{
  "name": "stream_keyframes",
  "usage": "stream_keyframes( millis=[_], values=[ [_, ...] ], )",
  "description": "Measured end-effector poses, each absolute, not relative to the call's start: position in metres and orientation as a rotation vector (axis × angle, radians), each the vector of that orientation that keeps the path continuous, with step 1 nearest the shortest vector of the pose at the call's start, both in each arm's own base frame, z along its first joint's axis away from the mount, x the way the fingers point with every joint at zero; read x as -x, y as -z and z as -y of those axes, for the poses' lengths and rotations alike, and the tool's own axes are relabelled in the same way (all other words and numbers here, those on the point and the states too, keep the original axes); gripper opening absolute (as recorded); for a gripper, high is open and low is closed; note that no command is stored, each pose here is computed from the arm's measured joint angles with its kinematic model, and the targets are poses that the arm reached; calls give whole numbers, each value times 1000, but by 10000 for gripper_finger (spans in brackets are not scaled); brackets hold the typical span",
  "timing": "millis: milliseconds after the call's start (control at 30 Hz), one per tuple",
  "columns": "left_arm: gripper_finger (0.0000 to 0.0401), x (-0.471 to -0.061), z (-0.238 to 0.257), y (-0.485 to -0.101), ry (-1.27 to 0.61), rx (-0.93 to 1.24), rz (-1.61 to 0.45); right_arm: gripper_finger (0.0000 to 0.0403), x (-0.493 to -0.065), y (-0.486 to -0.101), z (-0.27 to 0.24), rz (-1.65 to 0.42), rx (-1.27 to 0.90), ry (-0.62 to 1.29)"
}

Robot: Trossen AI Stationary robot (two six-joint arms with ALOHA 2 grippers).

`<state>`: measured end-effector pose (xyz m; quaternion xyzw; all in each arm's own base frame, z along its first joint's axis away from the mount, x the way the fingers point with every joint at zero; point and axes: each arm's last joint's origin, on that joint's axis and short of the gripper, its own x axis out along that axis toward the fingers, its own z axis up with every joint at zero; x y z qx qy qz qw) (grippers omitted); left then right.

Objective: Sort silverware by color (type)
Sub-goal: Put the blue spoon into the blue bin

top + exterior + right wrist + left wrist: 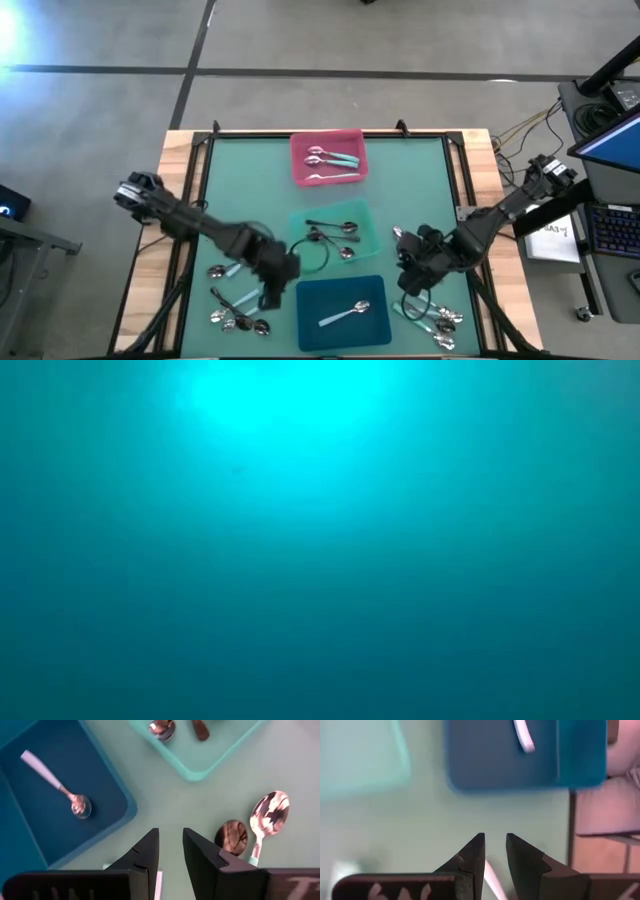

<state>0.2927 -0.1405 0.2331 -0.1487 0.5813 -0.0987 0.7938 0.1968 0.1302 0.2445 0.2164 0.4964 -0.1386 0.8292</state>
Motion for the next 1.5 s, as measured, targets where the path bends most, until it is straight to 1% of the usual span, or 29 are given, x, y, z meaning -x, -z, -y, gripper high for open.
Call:
stream_keyframes(
  millis=[167, 333, 533, 667, 800, 933, 1067, 1133, 1233, 1267, 1500],
  values=[
    [63, -269, 172, -230, 127, 345, -1318, 80, -193, -244, -135, -1073, -424, 244],
    [63, -252, 191, -227, 131, 352, -1367, 80, -193, -244, -137, -1119, -385, 160],
    [63, -248, 196, -227, -16, 546, -1396, 80, -191, -244, -141, -1165, -475, 154],
    [63, -242, 205, -226, -15, 547, -1400, 80, -184, -243, -152, -1187, -505, 126],
    [63, -236, 212, -227, -37, 528, -1370, 80, -177, -236, -169, -1211, -473, 83],
    [63, -231, 217, -227, -102, 562, -1333, 80, -171, -223, -186, -1302, -430, 37],
    [63, -229, 222, -228, -127, 605, -1313, 80, -169, -209, -200, -1420, -395, -1],
    [63, -228, 224, -228, -138, 610, -1289, 80, -171, -207, -203, -1440, -362, 12],
    [63, -229, 225, -229, -145, 628, -1274, 78, -169, -203, -197, -1473, -284, 153],
    [63, -229, 225, -229, -155, 633, -1268, 76, -169, -202, -196, -1486, -261, 164],
    [63, -227, 230, -229, -155, 643, -1241, 45, -172, -203, -200, -1467, -301, 132]
  ],
)
